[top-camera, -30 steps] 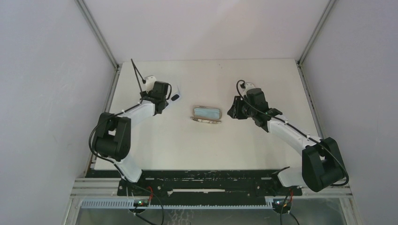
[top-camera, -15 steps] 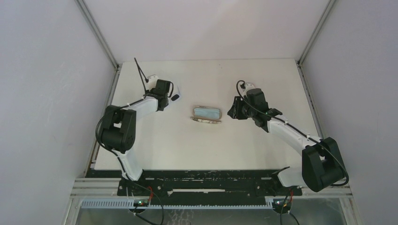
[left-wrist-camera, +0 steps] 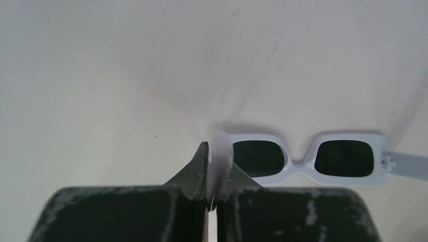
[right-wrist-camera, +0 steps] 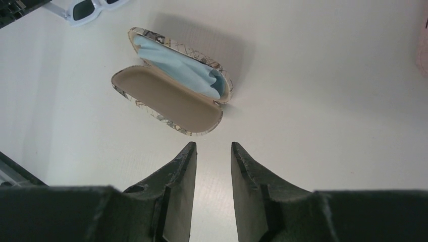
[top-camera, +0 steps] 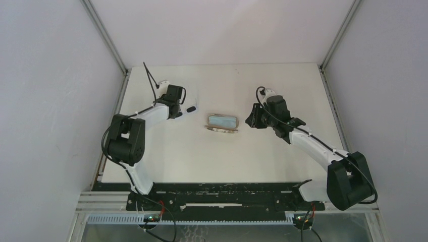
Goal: Organize the sunglasses
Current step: Pick up the sunglasses from the center of the board.
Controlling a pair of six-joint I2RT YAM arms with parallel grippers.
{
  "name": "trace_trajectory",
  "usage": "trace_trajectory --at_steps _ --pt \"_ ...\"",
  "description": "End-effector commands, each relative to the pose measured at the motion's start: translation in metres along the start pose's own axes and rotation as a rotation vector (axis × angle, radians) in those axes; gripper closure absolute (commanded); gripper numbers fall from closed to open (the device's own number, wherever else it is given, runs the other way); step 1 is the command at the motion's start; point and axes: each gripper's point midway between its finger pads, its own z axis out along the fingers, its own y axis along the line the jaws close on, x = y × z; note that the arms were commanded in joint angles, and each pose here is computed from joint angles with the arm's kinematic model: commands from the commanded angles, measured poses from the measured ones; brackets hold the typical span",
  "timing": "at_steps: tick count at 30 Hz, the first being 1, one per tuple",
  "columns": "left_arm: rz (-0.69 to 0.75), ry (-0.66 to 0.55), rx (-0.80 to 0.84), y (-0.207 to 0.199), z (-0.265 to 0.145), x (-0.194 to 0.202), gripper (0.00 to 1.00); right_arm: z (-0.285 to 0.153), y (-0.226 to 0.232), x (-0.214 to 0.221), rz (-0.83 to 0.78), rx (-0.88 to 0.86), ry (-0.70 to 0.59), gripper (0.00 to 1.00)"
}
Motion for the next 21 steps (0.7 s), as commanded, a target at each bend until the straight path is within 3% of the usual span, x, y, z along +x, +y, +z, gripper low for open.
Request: trace_trajectory --at_steps 1,12,17,21 --pt "-0.088 -0.084 0.073 -0.005 -0.031 -0.044 1.0 -0.014 0.009 -0.02 -0.016 -0.024 -0.081 0.69" --pt "-0.203 -0.059 0.278 0.014 -0.113 -0.029 1.0 -0.062 0.019 -0.029 -0.054 -0.063 -0.211 0.68" --pt "-0.168 0.003 0.363 0.015 -0.16 0.012 1.0 -0.082 0.02 -0.018 0.009 -0.074 -0.238 0.68" --pt "-0.173 0.128 0.453 0.011 -0.186 0.064 1.0 -0.091 0.013 -0.002 0.077 -0.053 -0.233 0.68"
